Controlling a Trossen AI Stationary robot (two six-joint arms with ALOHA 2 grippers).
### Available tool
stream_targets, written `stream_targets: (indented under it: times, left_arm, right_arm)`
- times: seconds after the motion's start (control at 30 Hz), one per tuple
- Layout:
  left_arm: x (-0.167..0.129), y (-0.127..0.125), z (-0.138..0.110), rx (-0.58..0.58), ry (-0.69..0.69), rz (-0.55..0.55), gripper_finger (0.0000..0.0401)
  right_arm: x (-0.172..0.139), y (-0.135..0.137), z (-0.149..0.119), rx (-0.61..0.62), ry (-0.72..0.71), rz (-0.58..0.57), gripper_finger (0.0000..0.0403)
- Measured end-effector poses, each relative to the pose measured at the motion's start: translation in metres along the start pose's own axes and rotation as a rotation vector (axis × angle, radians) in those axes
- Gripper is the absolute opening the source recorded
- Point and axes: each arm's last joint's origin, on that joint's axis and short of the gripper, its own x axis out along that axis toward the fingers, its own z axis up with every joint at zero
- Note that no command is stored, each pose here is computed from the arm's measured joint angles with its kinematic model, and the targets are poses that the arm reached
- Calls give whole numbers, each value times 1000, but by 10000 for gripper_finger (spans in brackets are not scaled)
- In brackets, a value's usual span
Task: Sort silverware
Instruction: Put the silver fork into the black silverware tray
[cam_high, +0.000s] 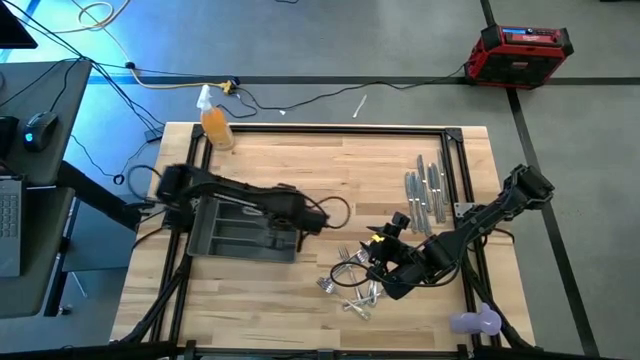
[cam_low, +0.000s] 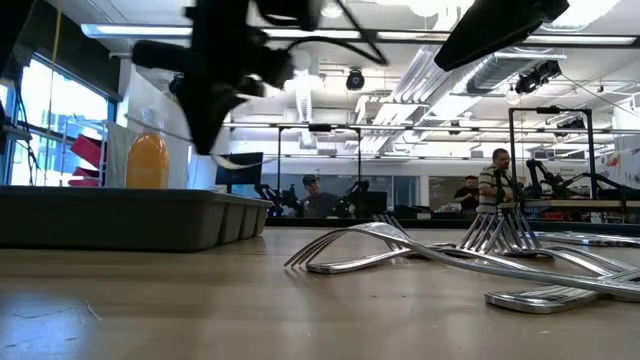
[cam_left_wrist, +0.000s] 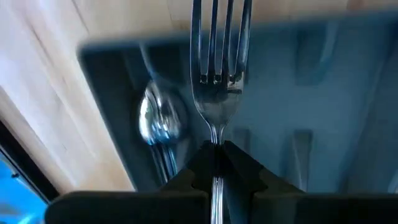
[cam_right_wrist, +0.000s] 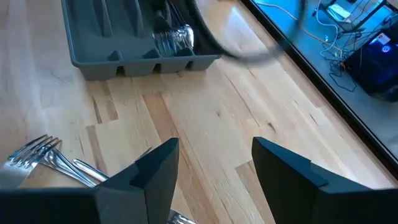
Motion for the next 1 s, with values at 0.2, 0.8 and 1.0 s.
stream_targets:
  times: [0.2, 0.8, 1.0]
  left_arm:
    - [17, 7, -49, -64, -122, -108, 0]
    - [104, 20, -95, -168, -222, -228, 7]
    - [100, 21, -98, -161, -174, -234, 59]
  right_arm:
    - [0, 0, 0, 1, -2, -2, 192]
    - [9, -5, 6, 39, 9, -10, 192]
    - [11, -5, 6, 47, 16, -2, 192]
